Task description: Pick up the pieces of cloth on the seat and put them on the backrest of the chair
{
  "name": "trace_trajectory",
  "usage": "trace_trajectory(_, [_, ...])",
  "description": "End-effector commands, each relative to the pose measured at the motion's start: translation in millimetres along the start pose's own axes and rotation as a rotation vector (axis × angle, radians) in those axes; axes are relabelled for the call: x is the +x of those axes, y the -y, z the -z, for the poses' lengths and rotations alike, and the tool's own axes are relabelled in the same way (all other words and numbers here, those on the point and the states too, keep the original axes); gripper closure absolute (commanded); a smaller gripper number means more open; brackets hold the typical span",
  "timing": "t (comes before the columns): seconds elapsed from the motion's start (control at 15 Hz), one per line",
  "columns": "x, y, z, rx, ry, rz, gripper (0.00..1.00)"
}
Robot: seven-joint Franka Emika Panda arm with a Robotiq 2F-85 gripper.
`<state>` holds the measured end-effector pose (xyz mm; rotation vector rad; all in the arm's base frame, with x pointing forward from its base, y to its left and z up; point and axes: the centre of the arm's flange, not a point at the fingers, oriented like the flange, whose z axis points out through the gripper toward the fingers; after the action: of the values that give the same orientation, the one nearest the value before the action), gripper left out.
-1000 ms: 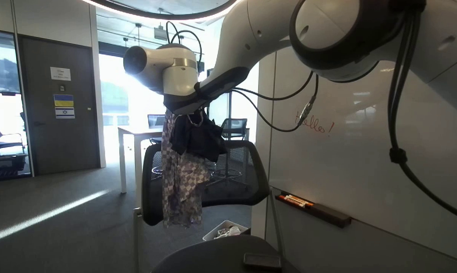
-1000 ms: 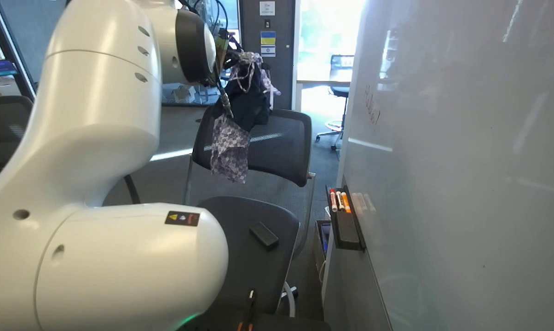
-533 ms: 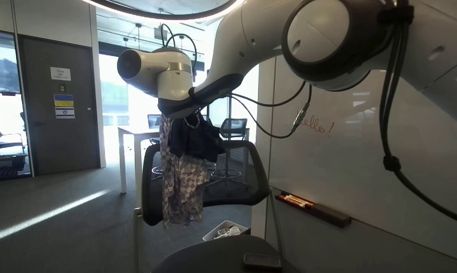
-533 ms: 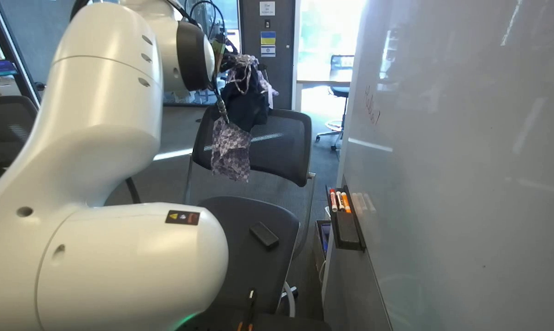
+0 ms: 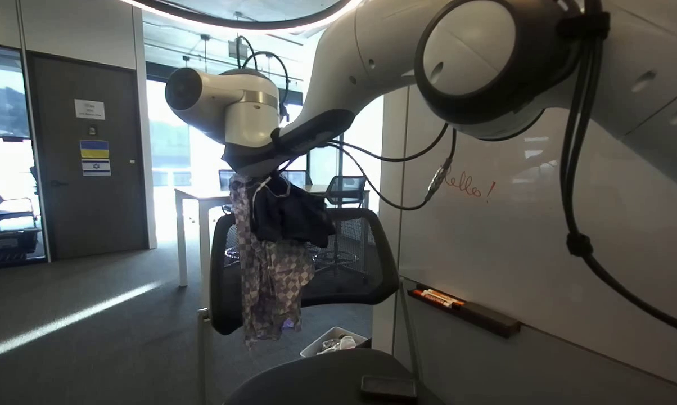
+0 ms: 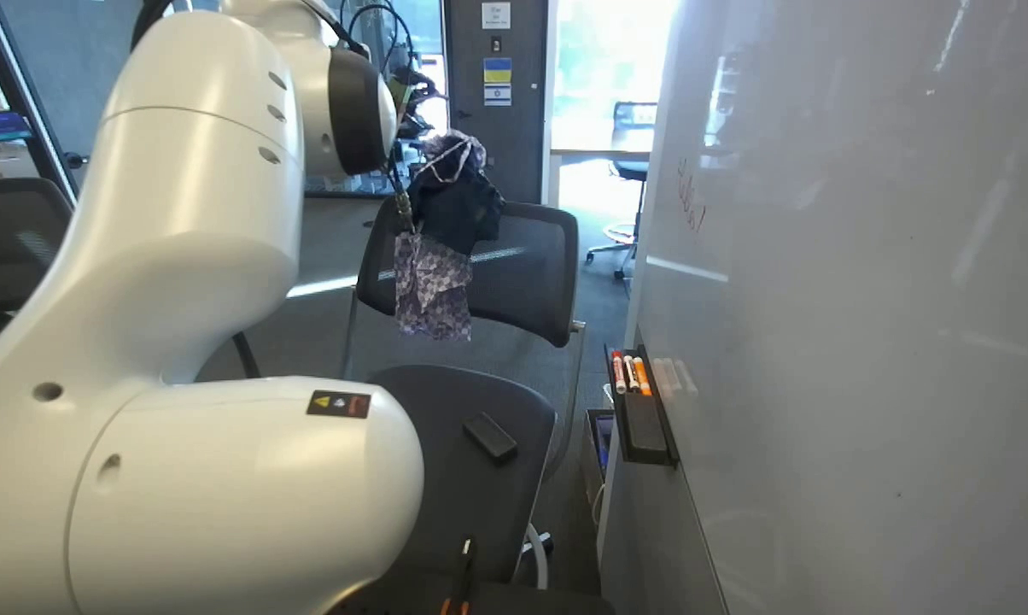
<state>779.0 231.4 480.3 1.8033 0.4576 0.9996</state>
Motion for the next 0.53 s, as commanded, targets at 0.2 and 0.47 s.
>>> trace_trajectory(0.2, [19,-17,-1,0.109,0.068,-0.062,0.00])
trace_trajectory(0.47, [-13,-60,32,0.275,0.245,-0.099,0.00])
